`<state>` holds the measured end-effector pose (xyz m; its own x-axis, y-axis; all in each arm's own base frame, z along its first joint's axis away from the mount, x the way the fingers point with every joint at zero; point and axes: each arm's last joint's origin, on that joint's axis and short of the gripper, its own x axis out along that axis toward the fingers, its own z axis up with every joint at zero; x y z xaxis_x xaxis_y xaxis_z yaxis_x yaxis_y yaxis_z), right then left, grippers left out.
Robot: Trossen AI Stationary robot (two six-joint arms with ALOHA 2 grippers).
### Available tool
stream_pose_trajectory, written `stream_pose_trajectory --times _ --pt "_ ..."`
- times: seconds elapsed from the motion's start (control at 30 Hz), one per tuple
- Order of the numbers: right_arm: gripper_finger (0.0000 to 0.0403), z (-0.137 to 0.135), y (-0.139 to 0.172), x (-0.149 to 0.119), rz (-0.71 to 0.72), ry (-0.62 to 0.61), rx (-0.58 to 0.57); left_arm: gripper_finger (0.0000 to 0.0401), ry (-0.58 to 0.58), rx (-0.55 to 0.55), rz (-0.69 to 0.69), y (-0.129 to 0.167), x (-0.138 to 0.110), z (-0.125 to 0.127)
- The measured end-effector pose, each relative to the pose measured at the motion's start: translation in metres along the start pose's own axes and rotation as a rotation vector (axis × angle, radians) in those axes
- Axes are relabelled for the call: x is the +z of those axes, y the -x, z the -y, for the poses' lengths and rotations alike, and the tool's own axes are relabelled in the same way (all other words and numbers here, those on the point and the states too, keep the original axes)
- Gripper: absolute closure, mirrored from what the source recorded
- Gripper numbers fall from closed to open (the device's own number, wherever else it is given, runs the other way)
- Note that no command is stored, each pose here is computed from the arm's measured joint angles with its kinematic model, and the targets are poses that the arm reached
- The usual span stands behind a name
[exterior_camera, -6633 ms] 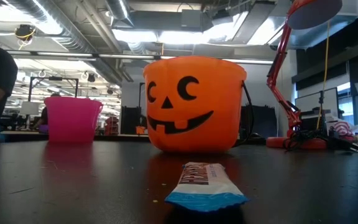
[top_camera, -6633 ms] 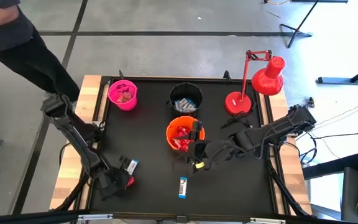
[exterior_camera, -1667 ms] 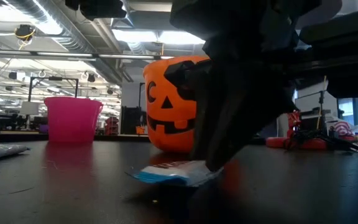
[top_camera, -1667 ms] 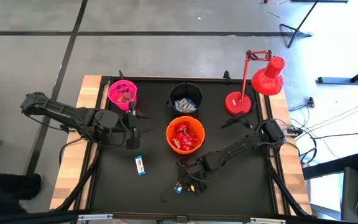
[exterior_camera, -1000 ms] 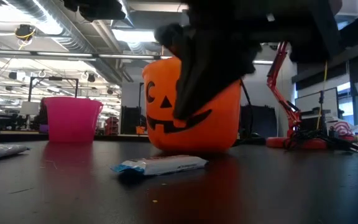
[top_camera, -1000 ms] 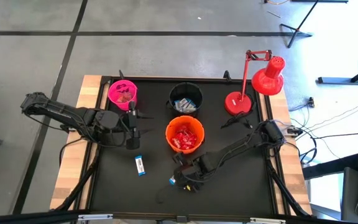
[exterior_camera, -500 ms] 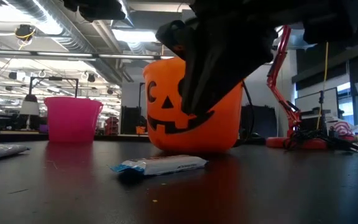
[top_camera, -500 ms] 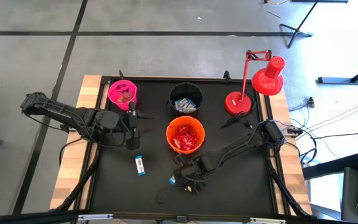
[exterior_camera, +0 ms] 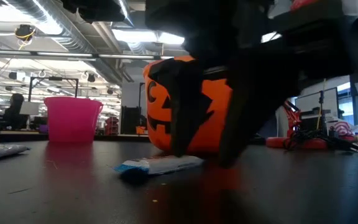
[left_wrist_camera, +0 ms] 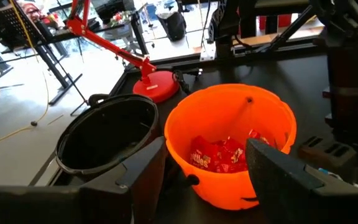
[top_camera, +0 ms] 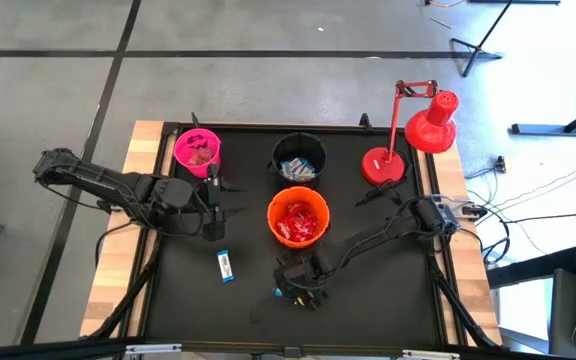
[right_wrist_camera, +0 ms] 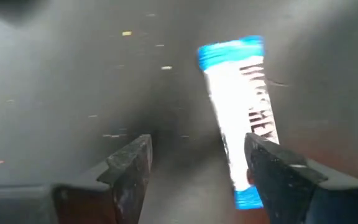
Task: Sort candy
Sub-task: Put the white chocolate into the black bucket
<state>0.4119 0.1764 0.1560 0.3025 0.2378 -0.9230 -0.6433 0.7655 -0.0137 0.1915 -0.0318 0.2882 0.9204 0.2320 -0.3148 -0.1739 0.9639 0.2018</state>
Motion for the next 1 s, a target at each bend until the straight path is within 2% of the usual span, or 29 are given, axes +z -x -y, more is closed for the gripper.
stream_pose_trajectory --times 0.3,0.73,0.87,1.0 --pt "0.0146 0.012 0.005 0.003 0.018 0.011 -0.066 0.0189 0.013 0.000 -0.007 0.000 -0.001 0.000" --pt "0.0151 0.017 -0.008 -0.002 -0.005 0.007 -0.033 0.0189 0.023 -0.014 -0.012 0.000 -0.001 0.001" --pt "0.0192 0.016 -0.008 -0.002 -0.007 0.009 -0.032 0.0189 0.022 -0.014 -0.013 0.000 -0.001 0.000" --pt "0.0266 0.016 -0.008 -0.003 -0.011 0.008 -0.030 0.0189 0.022 -0.015 -0.013 0.000 -0.001 0.000"
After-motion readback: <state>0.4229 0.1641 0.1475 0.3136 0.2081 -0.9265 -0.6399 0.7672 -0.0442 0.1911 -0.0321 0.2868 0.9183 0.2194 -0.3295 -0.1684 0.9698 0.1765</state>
